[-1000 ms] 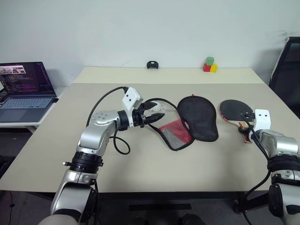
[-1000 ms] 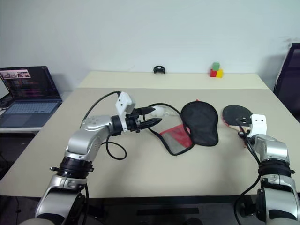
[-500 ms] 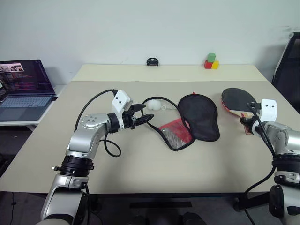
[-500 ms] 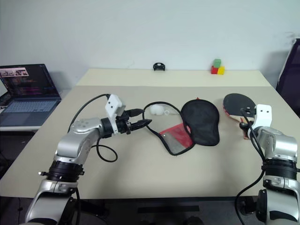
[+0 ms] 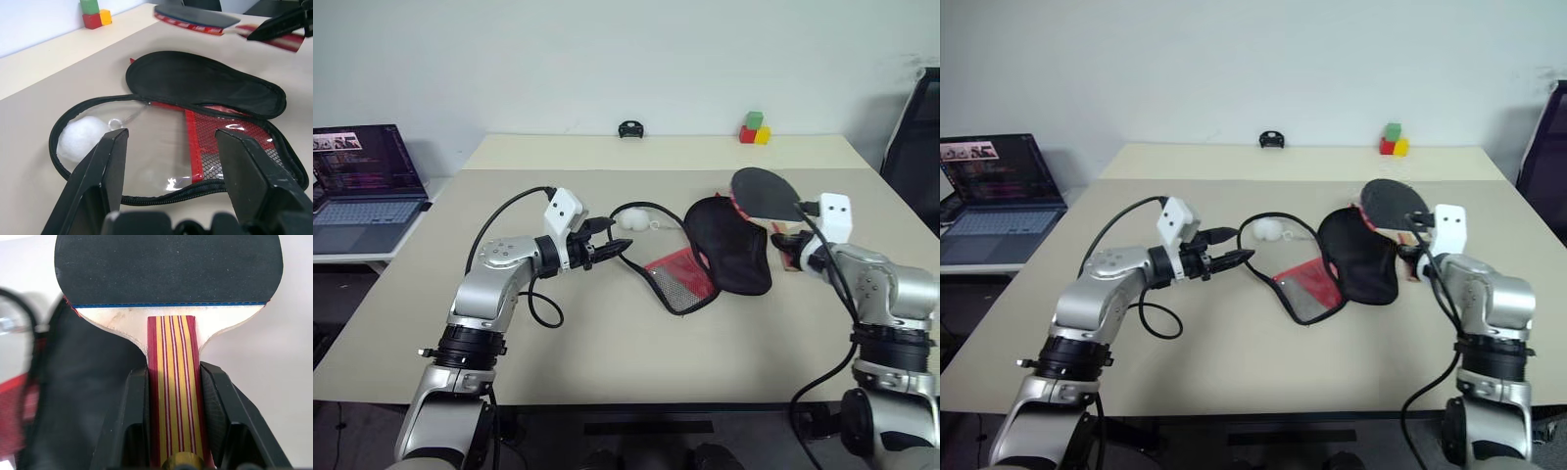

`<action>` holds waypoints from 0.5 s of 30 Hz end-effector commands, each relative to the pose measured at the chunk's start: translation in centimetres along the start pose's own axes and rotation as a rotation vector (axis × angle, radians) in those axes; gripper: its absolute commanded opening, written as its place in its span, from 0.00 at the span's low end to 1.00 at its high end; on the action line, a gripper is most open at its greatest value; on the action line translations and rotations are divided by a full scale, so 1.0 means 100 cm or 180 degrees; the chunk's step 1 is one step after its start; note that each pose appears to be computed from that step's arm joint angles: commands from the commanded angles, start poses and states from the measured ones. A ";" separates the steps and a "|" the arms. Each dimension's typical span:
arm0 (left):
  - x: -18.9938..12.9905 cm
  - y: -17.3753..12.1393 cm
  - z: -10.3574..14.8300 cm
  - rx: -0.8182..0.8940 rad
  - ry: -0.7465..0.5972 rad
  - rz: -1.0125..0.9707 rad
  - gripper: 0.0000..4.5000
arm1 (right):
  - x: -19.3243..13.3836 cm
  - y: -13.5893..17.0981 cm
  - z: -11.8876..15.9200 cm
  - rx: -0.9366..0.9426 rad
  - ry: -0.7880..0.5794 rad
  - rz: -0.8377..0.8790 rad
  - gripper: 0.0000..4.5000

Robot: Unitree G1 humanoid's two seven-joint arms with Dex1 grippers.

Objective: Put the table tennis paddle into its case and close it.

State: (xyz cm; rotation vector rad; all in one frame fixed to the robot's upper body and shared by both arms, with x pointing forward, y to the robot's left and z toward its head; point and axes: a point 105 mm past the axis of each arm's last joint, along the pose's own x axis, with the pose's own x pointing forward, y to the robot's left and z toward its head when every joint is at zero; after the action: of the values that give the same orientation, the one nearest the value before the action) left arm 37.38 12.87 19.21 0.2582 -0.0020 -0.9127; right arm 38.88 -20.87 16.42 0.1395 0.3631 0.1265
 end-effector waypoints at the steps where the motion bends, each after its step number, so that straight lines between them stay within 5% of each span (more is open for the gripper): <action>1: -0.006 0.003 0.016 0.0141 -0.0147 0.0069 0.68 | 0.000 0.025 0.018 -0.0095 -0.0234 0.0172 0.24; 15: -0.007 0.002 0.015 0.0124 -0.0157 0.0115 0.68 | 0.031 0.038 -0.001 -0.0095 -0.0060 0.0159 0.24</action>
State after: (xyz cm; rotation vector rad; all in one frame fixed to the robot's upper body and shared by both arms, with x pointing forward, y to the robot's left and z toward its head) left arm 37.23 12.98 18.99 0.2591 -0.0038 -0.8951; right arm 40.73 -17.03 13.12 0.1342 0.4440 0.1651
